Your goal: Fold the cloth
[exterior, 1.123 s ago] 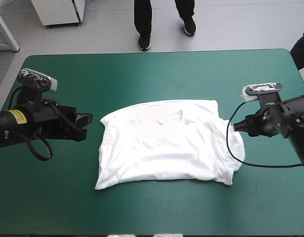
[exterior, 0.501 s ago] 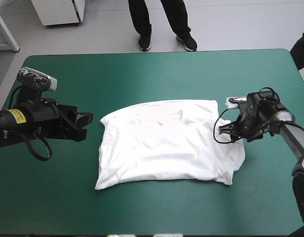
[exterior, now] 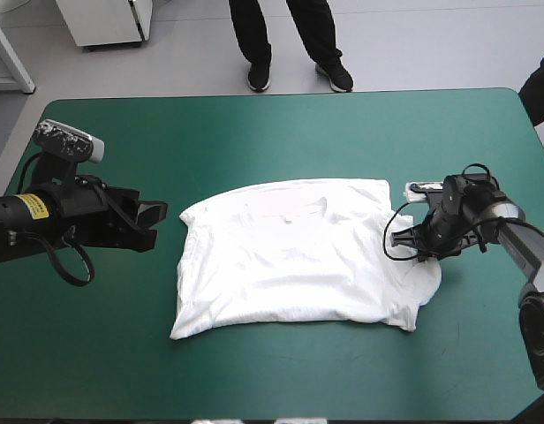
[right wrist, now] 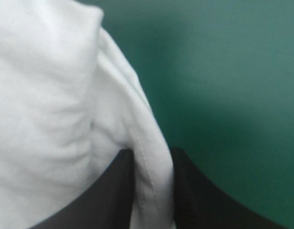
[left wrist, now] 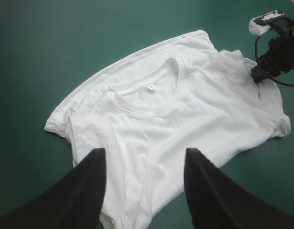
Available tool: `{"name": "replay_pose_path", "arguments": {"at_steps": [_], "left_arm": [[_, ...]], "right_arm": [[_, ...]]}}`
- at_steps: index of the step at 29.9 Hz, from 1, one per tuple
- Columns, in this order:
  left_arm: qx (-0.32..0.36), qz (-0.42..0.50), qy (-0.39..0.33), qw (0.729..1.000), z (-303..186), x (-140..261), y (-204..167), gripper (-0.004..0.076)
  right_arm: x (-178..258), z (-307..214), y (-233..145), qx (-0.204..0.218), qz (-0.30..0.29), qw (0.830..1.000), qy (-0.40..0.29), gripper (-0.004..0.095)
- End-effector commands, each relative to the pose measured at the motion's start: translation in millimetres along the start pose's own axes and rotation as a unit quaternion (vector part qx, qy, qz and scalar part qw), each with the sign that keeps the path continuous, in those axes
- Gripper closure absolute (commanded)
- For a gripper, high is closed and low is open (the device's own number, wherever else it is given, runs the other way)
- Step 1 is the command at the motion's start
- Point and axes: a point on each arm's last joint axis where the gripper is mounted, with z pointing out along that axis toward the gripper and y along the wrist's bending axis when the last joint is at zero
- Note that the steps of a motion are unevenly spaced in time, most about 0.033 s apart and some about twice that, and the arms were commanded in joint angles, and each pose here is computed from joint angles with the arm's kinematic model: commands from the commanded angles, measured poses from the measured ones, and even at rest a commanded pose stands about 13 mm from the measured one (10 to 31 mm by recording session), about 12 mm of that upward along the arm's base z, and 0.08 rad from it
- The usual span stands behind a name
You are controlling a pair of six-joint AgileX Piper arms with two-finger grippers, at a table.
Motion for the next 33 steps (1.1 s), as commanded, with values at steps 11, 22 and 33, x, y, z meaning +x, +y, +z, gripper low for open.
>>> {"name": "replay_pose_path", "arguments": {"at_steps": [11,22,33], "left_arm": [[0.02,0.002,-0.001,1.0,-9.7,-0.5,-7.2,0.0354],[0.022,0.001,-0.002,1.0,-9.7,-0.5,-7.5,0.0354],[0.022,0.004,-0.002,1.0,-9.7,-0.5,-7.5,0.0357]], "right_arm": [[-4.8,-42.3,17.3,-0.106,0.025,0.992,-0.067,0.0923],[-19.5,-92.3,70.1,-0.168,-0.056,0.974,-0.141,0.0923],[-26.8,-47.4,106.2,-0.144,-0.117,0.977,-0.109,0.0923]]}}
